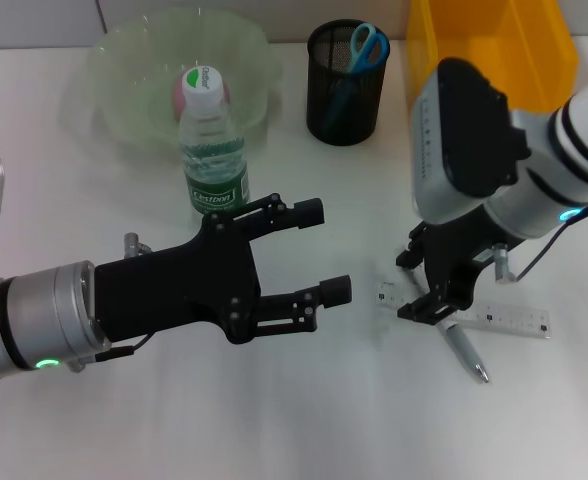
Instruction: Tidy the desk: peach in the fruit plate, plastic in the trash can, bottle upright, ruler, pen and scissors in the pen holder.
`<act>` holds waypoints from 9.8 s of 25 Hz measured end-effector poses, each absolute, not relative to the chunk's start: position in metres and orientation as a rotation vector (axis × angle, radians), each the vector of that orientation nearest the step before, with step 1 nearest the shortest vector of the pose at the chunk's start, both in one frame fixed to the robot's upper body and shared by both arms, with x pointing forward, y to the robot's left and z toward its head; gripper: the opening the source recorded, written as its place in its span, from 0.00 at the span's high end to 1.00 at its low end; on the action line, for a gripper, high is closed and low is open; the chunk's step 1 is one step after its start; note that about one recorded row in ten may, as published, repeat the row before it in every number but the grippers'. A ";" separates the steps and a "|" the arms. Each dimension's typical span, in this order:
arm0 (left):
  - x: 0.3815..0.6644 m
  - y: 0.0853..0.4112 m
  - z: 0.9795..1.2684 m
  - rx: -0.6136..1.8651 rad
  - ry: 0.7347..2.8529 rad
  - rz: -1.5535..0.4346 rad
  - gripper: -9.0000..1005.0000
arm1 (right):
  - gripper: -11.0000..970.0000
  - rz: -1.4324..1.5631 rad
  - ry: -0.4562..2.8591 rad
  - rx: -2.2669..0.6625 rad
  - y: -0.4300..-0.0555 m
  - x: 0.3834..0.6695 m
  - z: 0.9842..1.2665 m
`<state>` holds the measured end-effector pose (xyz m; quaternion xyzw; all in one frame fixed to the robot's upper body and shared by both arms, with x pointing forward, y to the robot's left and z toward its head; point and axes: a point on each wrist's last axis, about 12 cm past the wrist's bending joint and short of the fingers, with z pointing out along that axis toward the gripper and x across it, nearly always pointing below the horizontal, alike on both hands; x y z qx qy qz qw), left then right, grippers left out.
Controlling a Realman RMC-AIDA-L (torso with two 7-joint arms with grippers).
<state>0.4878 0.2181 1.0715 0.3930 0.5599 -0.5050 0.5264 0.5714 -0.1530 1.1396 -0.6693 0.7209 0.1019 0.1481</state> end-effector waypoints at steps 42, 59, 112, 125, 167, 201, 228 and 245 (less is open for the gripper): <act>0.490 0.218 1.070 0.934 1.359 -1.185 0.17 | 0.35 0.244 2.041 -1.956 -0.140 0.572 1.117; 0.490 0.219 1.069 0.933 1.362 -1.184 0.17 | 0.36 0.235 2.040 -1.967 -0.139 0.571 1.112; 0.493 0.219 1.069 0.927 1.366 -1.162 0.17 | 0.58 0.209 1.963 -1.824 -0.145 0.559 1.136; 0.492 0.220 1.069 0.930 1.361 -1.156 0.17 | 0.58 0.295 1.949 -1.547 -0.178 0.555 1.173; 0.501 0.215 1.068 0.906 1.394 -1.131 0.17 | 0.59 0.431 1.308 -0.755 -0.206 0.614 1.187; 0.524 0.210 1.081 0.843 1.405 -1.127 0.17 | 0.59 0.431 1.340 -0.665 -0.164 0.652 1.132; 0.523 0.210 1.080 0.845 1.409 -1.130 0.17 | 0.58 0.425 1.410 -0.734 -0.154 0.651 1.119; 0.524 0.210 1.081 0.849 1.409 -1.130 0.17 | 0.39 0.437 1.392 -0.719 -0.157 0.650 1.122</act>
